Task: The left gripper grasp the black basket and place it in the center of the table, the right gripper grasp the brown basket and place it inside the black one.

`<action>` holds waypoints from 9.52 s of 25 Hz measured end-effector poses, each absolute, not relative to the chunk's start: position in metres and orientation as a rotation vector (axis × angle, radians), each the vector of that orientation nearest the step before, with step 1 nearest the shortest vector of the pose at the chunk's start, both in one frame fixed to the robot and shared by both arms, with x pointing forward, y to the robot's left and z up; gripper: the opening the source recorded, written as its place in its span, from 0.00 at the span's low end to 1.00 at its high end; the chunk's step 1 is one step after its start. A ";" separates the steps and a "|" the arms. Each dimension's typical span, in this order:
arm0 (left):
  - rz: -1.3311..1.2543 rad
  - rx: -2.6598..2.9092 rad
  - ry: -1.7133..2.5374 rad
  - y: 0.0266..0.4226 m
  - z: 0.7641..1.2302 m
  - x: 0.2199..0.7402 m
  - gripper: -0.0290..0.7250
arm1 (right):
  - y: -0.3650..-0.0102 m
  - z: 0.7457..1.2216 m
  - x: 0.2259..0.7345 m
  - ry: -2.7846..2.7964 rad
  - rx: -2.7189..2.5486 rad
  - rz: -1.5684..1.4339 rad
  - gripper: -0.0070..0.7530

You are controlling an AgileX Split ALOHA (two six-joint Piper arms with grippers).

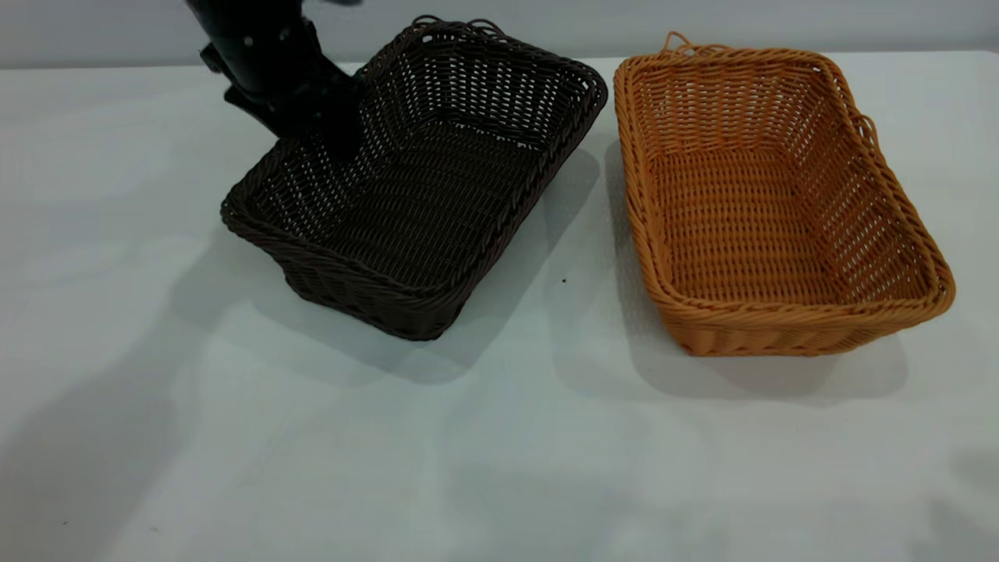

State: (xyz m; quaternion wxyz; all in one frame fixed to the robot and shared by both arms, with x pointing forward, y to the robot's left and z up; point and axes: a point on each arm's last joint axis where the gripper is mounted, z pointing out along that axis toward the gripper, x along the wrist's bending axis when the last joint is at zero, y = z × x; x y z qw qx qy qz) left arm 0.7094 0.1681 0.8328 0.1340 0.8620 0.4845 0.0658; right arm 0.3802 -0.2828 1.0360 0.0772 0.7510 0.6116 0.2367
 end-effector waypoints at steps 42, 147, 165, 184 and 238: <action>0.517 2.224 1.377 0.214 0.939 0.750 0.14 | -0.256 0.804 0.513 0.985 3.350 0.679 0.62; 0.309 2.517 1.131 0.221 0.977 0.725 0.68 | -0.186 0.915 0.591 2.602 2.200 0.604 0.82; 0.562 2.174 1.411 0.248 1.213 0.586 0.68 | -0.224 1.187 0.490 2.284 1.669 0.885 0.78; 0.456 1.999 1.641 0.276 1.172 0.367 0.68 | -0.258 1.140 0.280 2.215 1.501 1.141 0.77; 0.831 1.749 1.602 0.297 1.034 0.223 0.68 | -0.278 1.043 0.220 2.050 1.217 1.161 0.77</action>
